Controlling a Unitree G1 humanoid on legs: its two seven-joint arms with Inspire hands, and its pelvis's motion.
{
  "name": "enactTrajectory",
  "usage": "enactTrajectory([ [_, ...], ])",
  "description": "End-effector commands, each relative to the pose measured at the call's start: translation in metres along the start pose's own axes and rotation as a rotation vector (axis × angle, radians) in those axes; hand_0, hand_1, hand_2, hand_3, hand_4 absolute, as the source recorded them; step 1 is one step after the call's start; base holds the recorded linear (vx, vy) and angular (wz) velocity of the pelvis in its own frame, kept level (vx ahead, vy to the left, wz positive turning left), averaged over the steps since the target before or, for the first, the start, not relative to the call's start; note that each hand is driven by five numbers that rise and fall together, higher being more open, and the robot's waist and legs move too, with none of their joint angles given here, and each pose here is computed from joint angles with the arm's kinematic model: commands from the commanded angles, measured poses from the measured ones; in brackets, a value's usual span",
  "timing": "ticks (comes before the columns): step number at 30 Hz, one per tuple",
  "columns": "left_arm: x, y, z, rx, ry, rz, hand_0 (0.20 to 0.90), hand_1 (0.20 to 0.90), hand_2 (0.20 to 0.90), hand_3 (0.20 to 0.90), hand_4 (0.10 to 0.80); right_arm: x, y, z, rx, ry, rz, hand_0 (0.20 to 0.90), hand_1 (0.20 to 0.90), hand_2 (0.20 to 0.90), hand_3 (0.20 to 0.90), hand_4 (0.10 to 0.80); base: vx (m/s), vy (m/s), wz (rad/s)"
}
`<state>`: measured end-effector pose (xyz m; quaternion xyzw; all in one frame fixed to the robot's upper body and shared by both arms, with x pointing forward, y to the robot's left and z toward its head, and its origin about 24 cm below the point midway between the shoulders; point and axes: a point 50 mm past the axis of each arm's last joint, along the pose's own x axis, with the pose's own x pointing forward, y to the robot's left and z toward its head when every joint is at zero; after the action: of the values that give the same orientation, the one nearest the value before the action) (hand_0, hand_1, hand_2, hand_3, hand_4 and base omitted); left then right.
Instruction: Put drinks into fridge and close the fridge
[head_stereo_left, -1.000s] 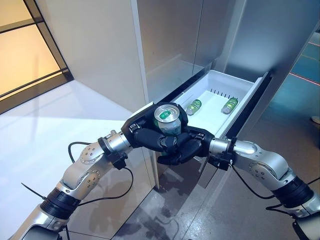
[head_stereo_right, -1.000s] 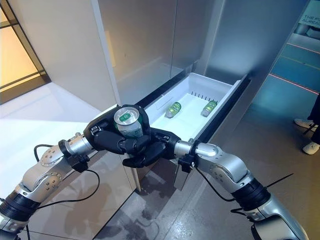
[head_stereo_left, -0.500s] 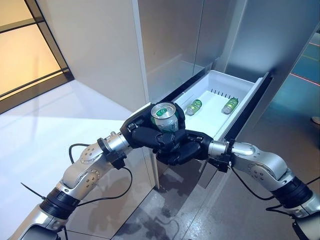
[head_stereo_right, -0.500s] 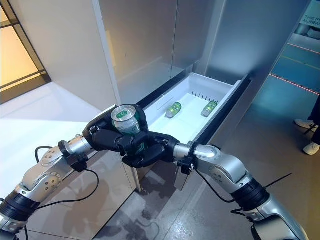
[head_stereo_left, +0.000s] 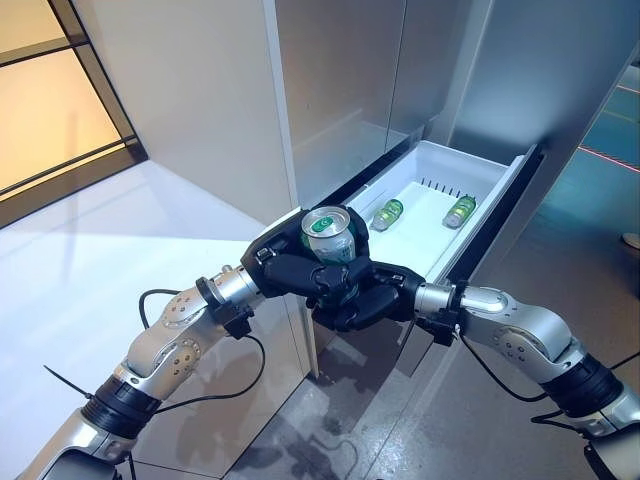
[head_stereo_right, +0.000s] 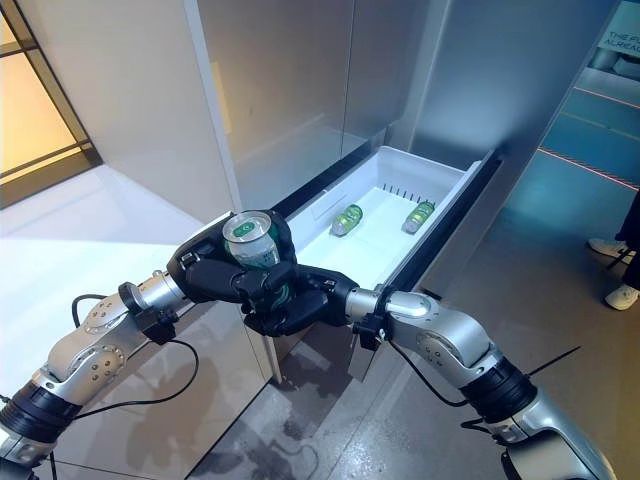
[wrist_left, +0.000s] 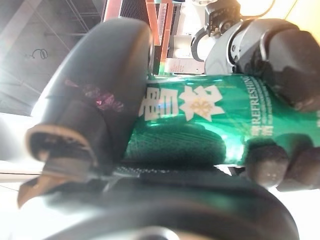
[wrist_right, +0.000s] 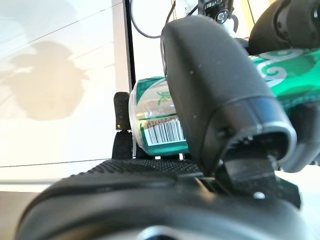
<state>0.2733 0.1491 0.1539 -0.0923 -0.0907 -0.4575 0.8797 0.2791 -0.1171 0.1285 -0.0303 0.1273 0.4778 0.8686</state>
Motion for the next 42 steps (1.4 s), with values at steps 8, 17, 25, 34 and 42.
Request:
enactTrajectory([
  [8,0.031,-0.009,0.067,0.225,-0.299,-0.110,0.900,0.900,0.900,0.900,0.800,0.000,-0.014,0.069,-0.085,-0.269,-0.084,0.300,0.300,0.300,0.200,0.100,0.000,0.000,0.00],
  [17,0.011,-0.001,0.105,0.448,-0.580,0.177,0.900,0.900,0.900,0.900,0.800,-0.014,-0.035,0.080,-0.072,-0.350,-0.257,0.300,0.300,0.300,0.200,0.100,0.000,0.000,0.00],
  [25,0.002,0.007,0.115,0.601,-0.592,0.328,0.900,0.900,0.900,0.900,0.800,-0.035,-0.066,0.097,-0.093,-0.468,-0.514,0.300,0.300,0.300,0.200,0.100,0.017,0.008,0.07],
  [34,0.009,0.022,0.067,0.274,-0.369,0.306,0.900,0.900,0.900,0.900,0.800,-0.056,-0.093,0.116,-0.092,-0.565,-0.735,0.300,0.300,0.300,0.200,0.100,0.015,0.007,0.04],
  [42,0.014,-0.011,-0.033,-0.242,-0.078,0.069,0.900,0.900,0.900,0.900,0.800,-0.077,-0.121,0.138,-0.136,-0.561,-0.947,0.300,0.300,0.300,0.200,0.100,0.038,0.025,0.09],
])
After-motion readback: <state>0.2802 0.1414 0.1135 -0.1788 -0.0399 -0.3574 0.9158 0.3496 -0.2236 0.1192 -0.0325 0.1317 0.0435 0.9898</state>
